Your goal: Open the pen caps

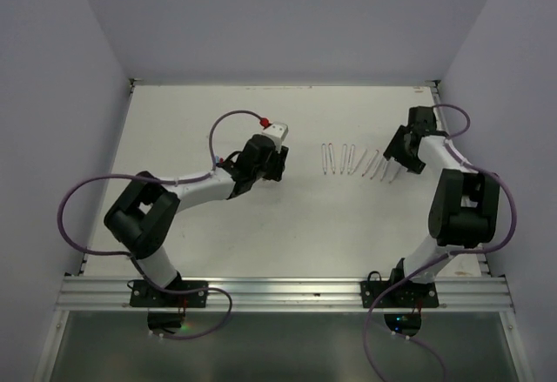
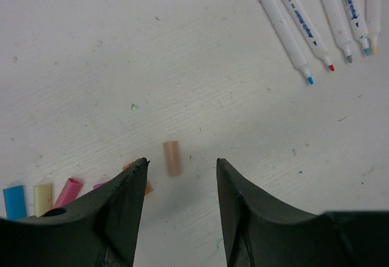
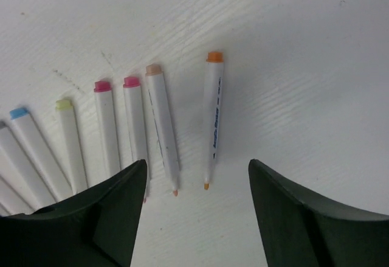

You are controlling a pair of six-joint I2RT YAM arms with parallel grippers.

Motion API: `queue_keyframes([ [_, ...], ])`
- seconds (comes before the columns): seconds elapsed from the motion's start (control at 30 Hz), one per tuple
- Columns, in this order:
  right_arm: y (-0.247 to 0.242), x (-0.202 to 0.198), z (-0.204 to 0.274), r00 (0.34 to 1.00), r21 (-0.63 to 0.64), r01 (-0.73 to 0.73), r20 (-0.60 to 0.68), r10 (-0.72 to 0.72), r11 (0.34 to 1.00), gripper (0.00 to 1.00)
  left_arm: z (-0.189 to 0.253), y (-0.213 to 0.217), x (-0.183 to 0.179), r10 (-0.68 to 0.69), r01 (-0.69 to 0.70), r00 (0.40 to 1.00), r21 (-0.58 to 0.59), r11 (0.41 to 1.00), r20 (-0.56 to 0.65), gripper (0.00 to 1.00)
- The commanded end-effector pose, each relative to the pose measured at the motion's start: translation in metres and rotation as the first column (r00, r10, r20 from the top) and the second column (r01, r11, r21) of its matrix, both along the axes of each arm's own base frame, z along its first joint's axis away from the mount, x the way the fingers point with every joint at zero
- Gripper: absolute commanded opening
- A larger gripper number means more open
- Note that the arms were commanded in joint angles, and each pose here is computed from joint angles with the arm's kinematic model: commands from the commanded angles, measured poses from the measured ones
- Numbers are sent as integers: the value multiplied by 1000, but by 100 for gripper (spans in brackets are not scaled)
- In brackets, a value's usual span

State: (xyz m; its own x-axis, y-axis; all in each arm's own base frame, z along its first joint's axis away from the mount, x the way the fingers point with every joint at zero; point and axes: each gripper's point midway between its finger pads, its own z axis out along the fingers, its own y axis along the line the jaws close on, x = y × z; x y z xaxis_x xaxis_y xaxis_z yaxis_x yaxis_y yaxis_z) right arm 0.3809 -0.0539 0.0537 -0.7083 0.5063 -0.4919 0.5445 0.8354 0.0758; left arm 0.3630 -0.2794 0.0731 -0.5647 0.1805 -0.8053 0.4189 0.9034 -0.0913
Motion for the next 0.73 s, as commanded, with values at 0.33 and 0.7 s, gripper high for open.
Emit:
queue_keyframes([
  [0.33,76,-79,43,989,38,-144,51,142,989,99,56,7,-44,-15,20,1000,-238,971,23,91],
  [0.7,169,-153,68,889,273,-405,339,307,873,99,76,18,-119,-97,91,995,-530,843,16,100],
])
